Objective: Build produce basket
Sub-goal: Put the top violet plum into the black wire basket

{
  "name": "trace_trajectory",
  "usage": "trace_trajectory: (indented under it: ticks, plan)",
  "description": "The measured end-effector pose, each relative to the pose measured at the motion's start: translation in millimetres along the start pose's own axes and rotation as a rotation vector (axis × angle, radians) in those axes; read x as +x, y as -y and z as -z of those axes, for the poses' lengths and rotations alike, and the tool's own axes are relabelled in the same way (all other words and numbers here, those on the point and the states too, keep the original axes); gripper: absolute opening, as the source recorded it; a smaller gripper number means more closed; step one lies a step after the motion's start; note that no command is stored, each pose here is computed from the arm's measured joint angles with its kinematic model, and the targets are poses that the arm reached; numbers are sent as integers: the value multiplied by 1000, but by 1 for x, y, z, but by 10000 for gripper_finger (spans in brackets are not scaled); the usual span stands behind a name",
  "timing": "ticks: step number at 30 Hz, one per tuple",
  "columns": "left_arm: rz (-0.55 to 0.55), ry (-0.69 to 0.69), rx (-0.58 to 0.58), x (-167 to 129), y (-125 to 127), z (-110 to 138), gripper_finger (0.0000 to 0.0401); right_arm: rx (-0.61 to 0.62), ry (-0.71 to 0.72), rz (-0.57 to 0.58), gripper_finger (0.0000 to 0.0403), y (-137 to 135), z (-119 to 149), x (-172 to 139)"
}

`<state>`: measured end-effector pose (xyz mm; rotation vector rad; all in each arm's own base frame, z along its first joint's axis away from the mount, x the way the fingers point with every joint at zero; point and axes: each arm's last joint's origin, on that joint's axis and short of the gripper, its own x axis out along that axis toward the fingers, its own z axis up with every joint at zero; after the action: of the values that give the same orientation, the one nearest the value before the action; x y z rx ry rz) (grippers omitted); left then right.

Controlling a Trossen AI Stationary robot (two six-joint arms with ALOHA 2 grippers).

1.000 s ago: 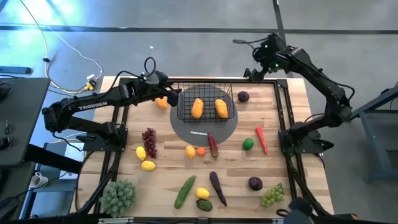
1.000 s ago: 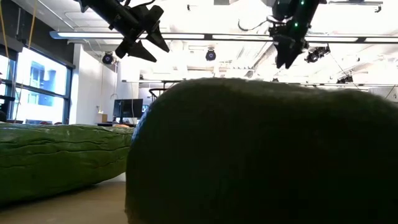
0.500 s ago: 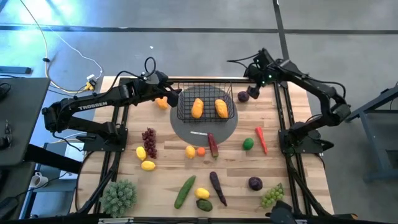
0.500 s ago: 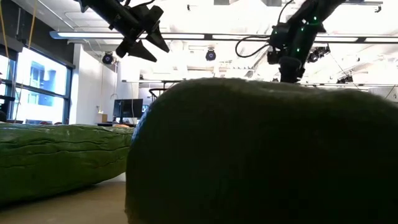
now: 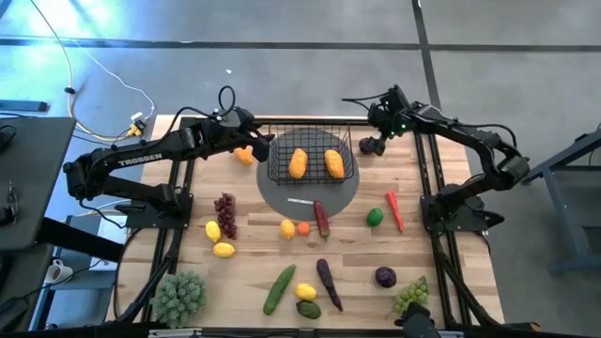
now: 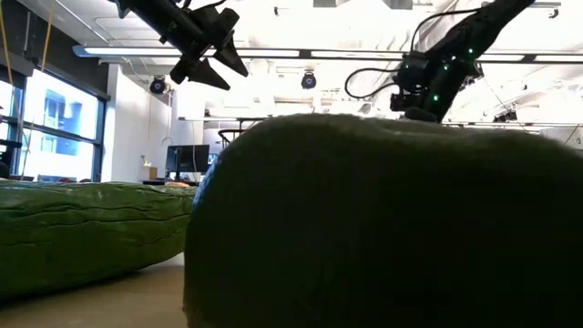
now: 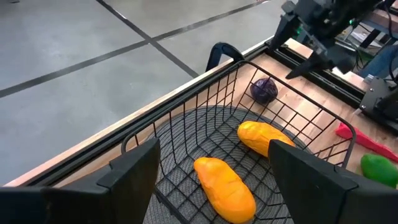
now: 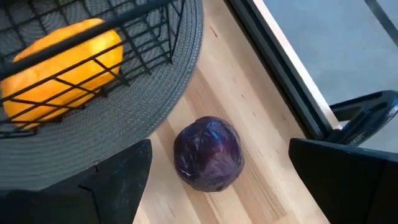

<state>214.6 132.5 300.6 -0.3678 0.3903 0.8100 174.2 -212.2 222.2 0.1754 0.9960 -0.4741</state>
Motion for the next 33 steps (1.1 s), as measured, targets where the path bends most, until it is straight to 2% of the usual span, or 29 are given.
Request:
trace_trajectory:
  ticks: [9,16,20,33]
  plan:
    - [0,0,0,0,0,0,290,22,22,65,362,0,8,11]
    - [0,0,0,0,0,0,290,42,-51,39,362,1,14,31]
    - [0,0,0,0,0,0,290,46,-103,76,362,4,17,43]
    - [-1,0,0,0,0,0,290,57,-176,45,362,6,26,73]
